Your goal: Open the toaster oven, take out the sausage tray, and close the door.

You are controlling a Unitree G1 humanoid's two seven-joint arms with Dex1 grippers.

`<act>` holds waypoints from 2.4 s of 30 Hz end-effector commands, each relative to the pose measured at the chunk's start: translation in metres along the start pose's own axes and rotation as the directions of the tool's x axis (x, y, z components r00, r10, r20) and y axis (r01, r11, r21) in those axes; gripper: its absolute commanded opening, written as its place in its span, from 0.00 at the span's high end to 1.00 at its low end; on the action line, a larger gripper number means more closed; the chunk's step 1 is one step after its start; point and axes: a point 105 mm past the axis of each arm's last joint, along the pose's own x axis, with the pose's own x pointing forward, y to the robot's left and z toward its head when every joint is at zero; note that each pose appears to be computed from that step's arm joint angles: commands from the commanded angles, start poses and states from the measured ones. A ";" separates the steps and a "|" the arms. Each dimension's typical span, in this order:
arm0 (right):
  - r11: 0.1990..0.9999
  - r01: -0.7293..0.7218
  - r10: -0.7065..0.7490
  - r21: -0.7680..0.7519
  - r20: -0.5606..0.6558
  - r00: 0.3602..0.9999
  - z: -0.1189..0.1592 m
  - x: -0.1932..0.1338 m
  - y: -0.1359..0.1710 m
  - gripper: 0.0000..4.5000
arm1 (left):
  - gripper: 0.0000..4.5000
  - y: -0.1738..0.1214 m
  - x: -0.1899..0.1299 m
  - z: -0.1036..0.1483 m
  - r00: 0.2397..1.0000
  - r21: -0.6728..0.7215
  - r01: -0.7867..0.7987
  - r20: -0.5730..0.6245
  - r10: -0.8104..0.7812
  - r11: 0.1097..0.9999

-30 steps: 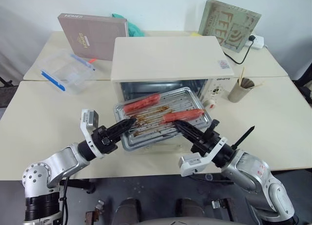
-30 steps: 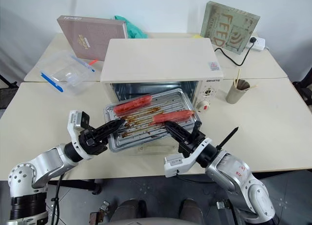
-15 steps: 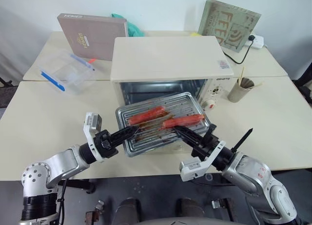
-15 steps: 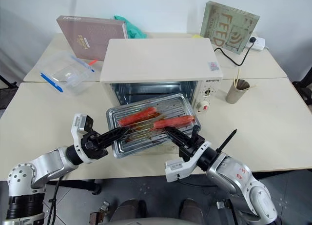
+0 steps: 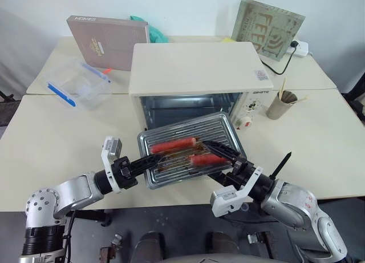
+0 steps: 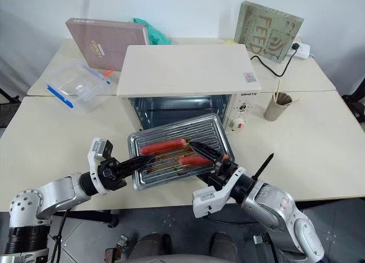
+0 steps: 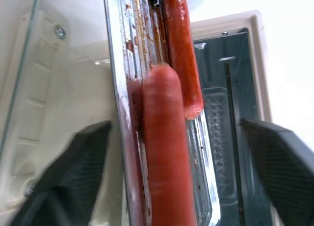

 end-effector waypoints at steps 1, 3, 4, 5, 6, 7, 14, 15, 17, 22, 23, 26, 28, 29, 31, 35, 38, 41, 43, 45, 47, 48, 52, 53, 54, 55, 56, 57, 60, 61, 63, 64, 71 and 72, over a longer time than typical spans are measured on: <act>0.999 0.034 -0.034 -0.015 0.027 0.999 0.008 -0.004 -0.013 0.01 | 1.00 -0.001 0.000 0.001 1.000 -0.007 0.009 0.002 -0.009 1.000; 0.999 0.033 -0.033 -0.013 0.018 0.999 0.006 -0.005 -0.014 0.01 | 1.00 0.002 0.000 0.000 1.000 -0.014 -0.011 0.001 0.011 1.000; 0.999 0.032 -0.032 -0.013 0.015 0.999 0.005 -0.006 -0.014 0.01 | 1.00 0.003 -0.001 0.000 1.000 -0.017 -0.017 0.000 0.017 1.000; 0.999 0.032 -0.032 -0.012 0.012 0.999 0.004 -0.007 -0.014 0.01 | 1.00 0.004 -0.001 0.000 1.000 -0.019 -0.021 0.002 0.021 1.000; 1.000 0.030 -0.030 -0.010 0.008 1.000 0.003 -0.007 -0.014 0.01 | 1.00 0.005 -0.001 0.000 1.000 -0.022 -0.026 0.004 0.026 0.999; 1.000 0.029 -0.029 -0.007 0.006 1.000 0.003 -0.008 -0.014 0.01 | 1.00 0.006 -0.001 0.001 0.999 -0.024 -0.030 0.009 0.030 0.999; 0.999 0.038 -0.037 0.007 -0.015 0.999 -0.003 -0.011 -0.021 0.01 | 1.00 0.012 -0.007 0.007 0.996 -0.038 -0.072 0.048 0.074 0.997; 0.999 0.039 -0.039 0.009 -0.012 0.999 -0.003 -0.011 -0.021 0.01 | 1.00 0.012 -0.009 0.007 0.996 -0.035 -0.074 0.046 0.076 0.997; 0.999 0.028 -0.029 0.020 0.003 1.000 -0.002 -0.013 -0.021 0.01 | 1.00 0.011 -0.017 0.009 0.995 -0.027 -0.082 0.050 0.084 0.996; 0.987 0.088 -0.090 0.131 0.011 0.996 -0.008 -0.012 -0.045 0.01 | 1.00 0.006 -0.045 0.018 0.995 -0.015 -0.091 0.048 0.092 0.996; 0.987 0.081 -0.083 0.136 0.011 0.997 -0.009 -0.011 -0.046 0.01 | 1.00 0.006 -0.049 0.018 0.994 -0.017 -0.098 0.038 0.099 0.995; 0.973 -0.073 0.063 0.217 0.051 0.997 -0.010 -0.014 -0.030 0.01 | 1.00 0.007 -0.068 0.021 0.990 -0.033 -0.134 0.039 0.135 0.990; 0.946 -0.162 0.143 0.279 0.090 0.986 -0.008 -0.019 -0.020 0.01 | 1.00 0.006 -0.080 0.024 0.987 -0.049 -0.148 0.048 0.150 0.988; 0.932 -0.188 0.168 0.309 0.088 0.982 -0.011 -0.022 -0.018 0.01 | 1.00 0.006 -0.084 0.023 0.987 -0.056 -0.151 0.043 0.153 0.987; 0.915 -0.217 0.198 0.340 0.091 0.976 -0.014 -0.026 -0.016 0.01 | 1.00 0.007 -0.088 0.021 0.986 -0.069 -0.160 0.029 0.162 0.985; 0.876 -0.286 0.277 0.389 0.081 0.957 -0.026 -0.037 -0.004 0.01 | 1.00 0.006 -0.094 0.021 0.985 -0.077 -0.170 0.031 0.173 0.982; 0.862 -0.297 0.306 0.412 0.045 0.951 -0.039 -0.042 -0.001 0.01 | 1.00 0.006 -0.100 0.025 0.982 -0.077 -0.173 0.067 0.178 0.982; 0.838 -0.285 0.313 0.465 0.018 0.949 -0.051 -0.045 -0.001 0.01 | 1.00 0.005 -0.106 0.027 0.979 -0.083 -0.177 0.090 0.184 0.981; 0.815 -0.290 0.327 0.501 0.014 0.945 -0.055 -0.049 0.001 0.01 | 1.00 0.004 -0.110 0.028 0.977 -0.081 -0.174 0.107 0.182 0.981; 0.796 -0.298 0.343 0.528 0.013 0.939 -0.057 -0.052 0.003 0.01 | 1.00 0.003 -0.113 0.029 0.976 -0.077 -0.168 0.127 0.177 0.983; 0.766 -0.309 0.374 0.563 0.002 0.928 -0.065 -0.060 0.008 0.01 | 1.00 0.000 -0.120 0.028 0.971 -0.067 -0.165 0.165 0.174 0.984; 0.752 -0.306 0.383 0.584 -0.009 0.924 -0.071 -0.063 0.009 0.01 | 1.00 -0.001 -0.124 0.027 0.967 -0.062 -0.166 0.187 0.175 0.984; 0.723 -0.307 0.405 0.619 -0.019 0.914 -0.083 -0.068 0.014 0.01 | 1.00 -0.003 -0.132 0.017 0.954 -0.052 -0.177 0.235 0.184 0.983; 0.719 -0.306 0.410 0.624 -0.024 0.912 -0.086 -0.069 0.015 0.01 | 1.00 -0.003 -0.135 0.014 0.951 -0.052 -0.181 0.247 0.188 0.982; 0.721 -0.309 0.415 0.621 -0.029 0.909 -0.089 -0.070 0.016 0.01 | 1.00 -0.003 -0.136 0.010 0.947 -0.055 -0.188 0.254 0.196 0.981; 0.723 -0.310 0.418 0.618 -0.033 0.908 -0.091 -0.070 0.016 0.01 | 1.00 -0.002 -0.137 0.008 0.945 -0.056 -0.193 0.259 0.201 0.980; 0.721 -0.310 0.421 0.619 -0.036 0.907 -0.094 -0.071 0.017 0.01 | 1.00 -0.002 -0.140 0.005 0.939 -0.061 -0.202 0.273 0.211 0.977; 0.720 -0.307 0.421 0.622 -0.041 0.906 -0.098 -0.070 0.017 0.01 | 1.00 -0.002 -0.145 0.002 0.931 -0.064 -0.211 0.292 0.220 0.975; 0.713 -0.308 0.431 0.630 -0.047 0.901 -0.107 -0.070 0.021 0.01 | 1.00 -0.006 -0.159 -0.004 0.908 -0.064 -0.239 0.338 0.246 0.969; 0.713 -0.306 0.430 0.631 -0.049 0.901 -0.109 -0.069 0.021 0.01 | 1.00 -0.008 -0.163 -0.005 0.902 -0.063 -0.248 0.350 0.254 0.967; 0.709 -0.303 0.432 0.637 -0.053 0.900 -0.113 -0.068 0.023 0.01 | 1.00 -0.011 -0.171 -0.009 0.885 -0.066 -0.266 0.378 0.271 0.962; 0.703 -0.299 0.433 0.646 -0.055 0.900 -0.116 -0.067 0.025 0.01 | 1.00 -0.013 -0.175 -0.010 0.876 -0.063 -0.275 0.396 0.277 0.959; 0.679 -0.322 0.458 0.660 -0.038 0.888 -0.125 -0.062 0.037 0.29 | 1.00 -0.020 -0.185 -0.018 0.824 -0.040 -0.310 0.488 0.289 0.950; 0.678 -0.322 0.458 0.660 -0.037 0.888 -0.126 -0.061 0.038 0.37 | 1.00 -0.020 -0.186 -0.018 0.813 -0.038 -0.315 0.504 0.290 0.948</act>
